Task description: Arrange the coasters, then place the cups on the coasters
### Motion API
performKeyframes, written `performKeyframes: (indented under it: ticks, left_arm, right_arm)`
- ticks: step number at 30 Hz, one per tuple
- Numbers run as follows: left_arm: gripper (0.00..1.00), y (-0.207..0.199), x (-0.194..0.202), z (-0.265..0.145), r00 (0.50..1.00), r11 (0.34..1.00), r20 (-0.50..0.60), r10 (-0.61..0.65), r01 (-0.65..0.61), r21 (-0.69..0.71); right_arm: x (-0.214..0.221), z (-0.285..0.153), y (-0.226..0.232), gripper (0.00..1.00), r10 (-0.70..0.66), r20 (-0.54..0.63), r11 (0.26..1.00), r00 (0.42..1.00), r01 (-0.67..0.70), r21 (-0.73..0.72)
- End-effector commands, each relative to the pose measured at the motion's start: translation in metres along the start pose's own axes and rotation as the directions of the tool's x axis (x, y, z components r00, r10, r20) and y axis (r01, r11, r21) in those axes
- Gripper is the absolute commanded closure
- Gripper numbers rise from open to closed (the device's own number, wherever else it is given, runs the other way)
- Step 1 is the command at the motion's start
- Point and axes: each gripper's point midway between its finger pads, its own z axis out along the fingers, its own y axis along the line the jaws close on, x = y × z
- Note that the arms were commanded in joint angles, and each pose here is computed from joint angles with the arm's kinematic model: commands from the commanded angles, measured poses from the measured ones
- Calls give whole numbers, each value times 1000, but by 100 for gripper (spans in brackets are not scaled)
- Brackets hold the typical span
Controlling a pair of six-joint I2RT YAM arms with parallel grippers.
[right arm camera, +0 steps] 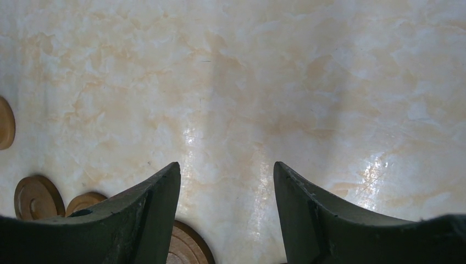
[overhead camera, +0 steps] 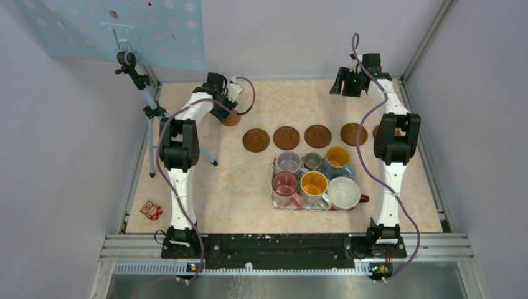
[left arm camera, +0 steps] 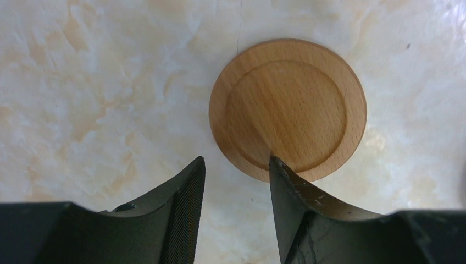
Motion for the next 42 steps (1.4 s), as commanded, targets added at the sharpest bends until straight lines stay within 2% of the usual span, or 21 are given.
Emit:
performKeyframes:
  ticks: [1, 8, 11, 18, 28, 35, 42]
  left_arm:
    - [46, -7, 18, -29, 997, 997, -63, 32, -28, 69]
    - [37, -3, -32, -50, 995, 994, 77, -59, 51, 99]
    - [27, -1, -50, -48, 985, 987, 119, -124, 110, 114]
    - [21, 9, -68, -25, 956, 968, 160, -244, 232, 93]
    - [24, 12, -61, 4, 932, 940, 130, -340, 334, 64]
    - [29, -4, -33, 6, 936, 934, 27, -351, 348, 86]
    - [33, -41, -7, -8, 910, 892, -77, -406, 414, 180]
  right_arm:
    - [-29, -26, 23, 38, -47, 68, 998, 997, 49, -35]
    - [-29, -29, 25, 38, -58, 64, 997, 996, 61, -41]
    - [-29, -30, 26, 38, -59, 61, 997, 996, 62, -45]
    - [-29, -33, 27, 38, -57, 59, 997, 997, 59, -42]
    - [-30, -35, 27, 38, -60, 62, 997, 996, 62, -35]
    - [-29, -35, 26, 39, -61, 57, 997, 996, 63, -35]
    - [-29, -35, 27, 39, -60, 58, 997, 996, 63, -39]
